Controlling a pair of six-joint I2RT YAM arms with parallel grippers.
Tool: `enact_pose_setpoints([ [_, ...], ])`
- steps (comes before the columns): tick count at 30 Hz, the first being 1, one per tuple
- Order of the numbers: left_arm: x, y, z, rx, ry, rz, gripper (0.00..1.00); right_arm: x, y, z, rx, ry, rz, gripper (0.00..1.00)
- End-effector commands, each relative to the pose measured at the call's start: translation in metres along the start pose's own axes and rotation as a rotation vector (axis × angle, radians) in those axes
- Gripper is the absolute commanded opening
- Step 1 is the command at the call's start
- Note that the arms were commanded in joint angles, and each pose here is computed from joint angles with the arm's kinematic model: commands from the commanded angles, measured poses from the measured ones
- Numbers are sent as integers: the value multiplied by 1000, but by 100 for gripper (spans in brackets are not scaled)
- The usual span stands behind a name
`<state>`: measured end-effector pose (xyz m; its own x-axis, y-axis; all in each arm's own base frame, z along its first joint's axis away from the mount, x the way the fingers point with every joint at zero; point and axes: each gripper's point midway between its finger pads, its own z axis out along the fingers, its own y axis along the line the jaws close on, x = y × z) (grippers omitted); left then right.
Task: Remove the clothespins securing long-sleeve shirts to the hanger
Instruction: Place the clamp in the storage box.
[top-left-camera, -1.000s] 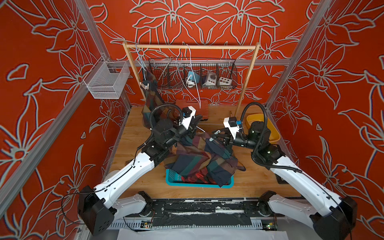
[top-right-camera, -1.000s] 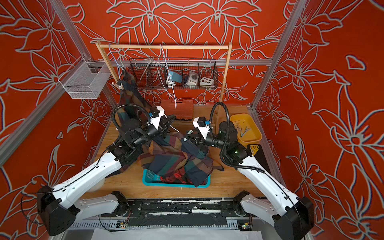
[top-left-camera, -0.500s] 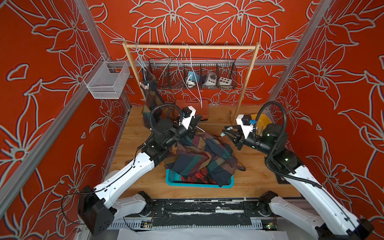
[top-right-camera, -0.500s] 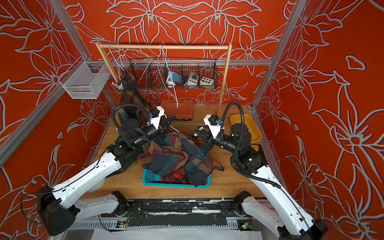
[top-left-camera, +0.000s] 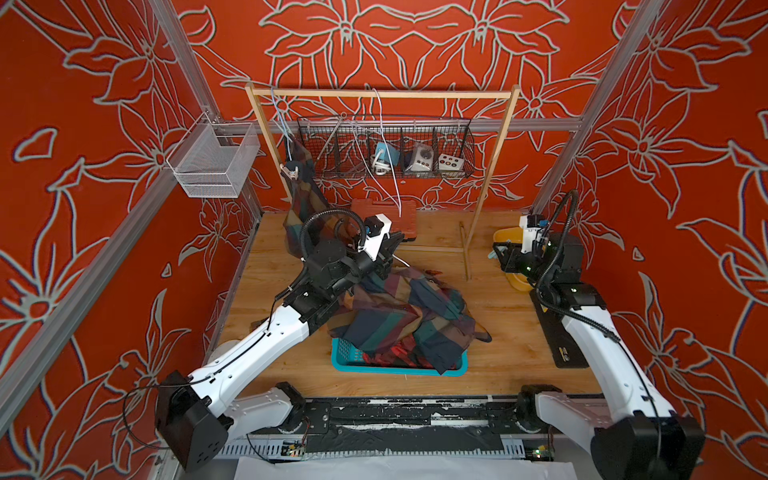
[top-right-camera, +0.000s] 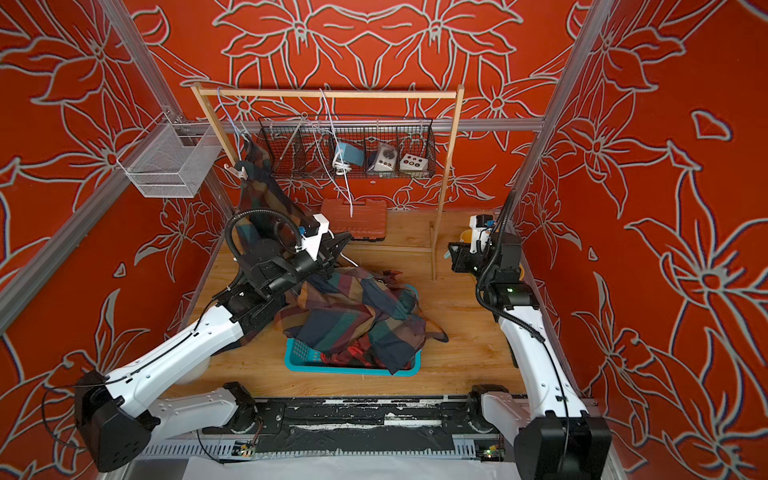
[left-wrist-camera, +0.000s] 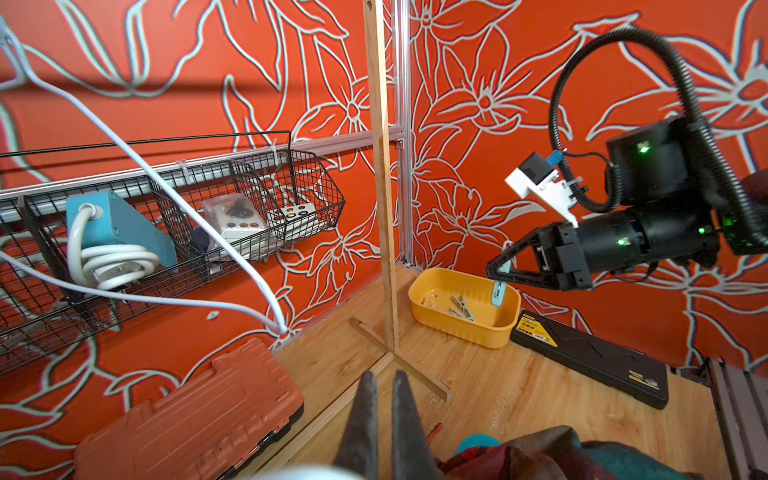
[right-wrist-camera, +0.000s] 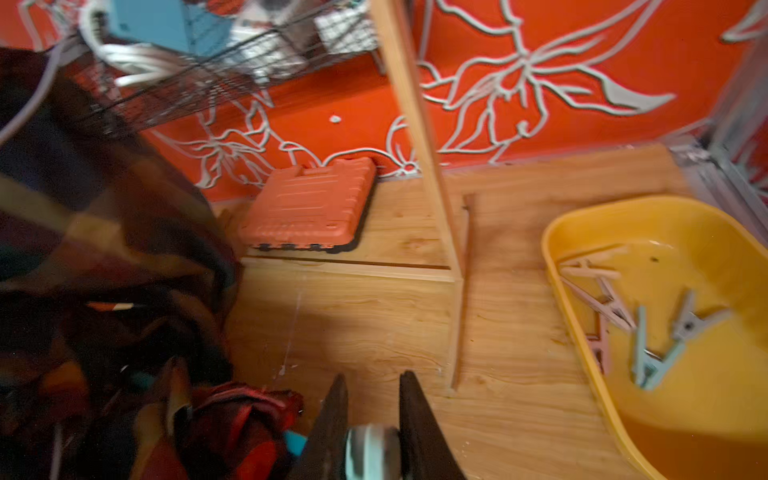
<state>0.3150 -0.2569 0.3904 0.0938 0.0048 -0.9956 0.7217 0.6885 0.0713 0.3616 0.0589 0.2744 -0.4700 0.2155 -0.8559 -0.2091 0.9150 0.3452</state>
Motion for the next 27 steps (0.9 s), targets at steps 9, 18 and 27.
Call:
enact_pose_setpoints([
  [9,-17,1,-7,-2,-42,6,0,-2,-145,61,362,-48,250,7],
  [18,-12,2,-3,-5,-29,0,0,-12,-159,86,367,-47,244,60],
  [27,-4,2,4,-1,-10,-12,0,-29,19,7,-185,-184,-25,54],
])
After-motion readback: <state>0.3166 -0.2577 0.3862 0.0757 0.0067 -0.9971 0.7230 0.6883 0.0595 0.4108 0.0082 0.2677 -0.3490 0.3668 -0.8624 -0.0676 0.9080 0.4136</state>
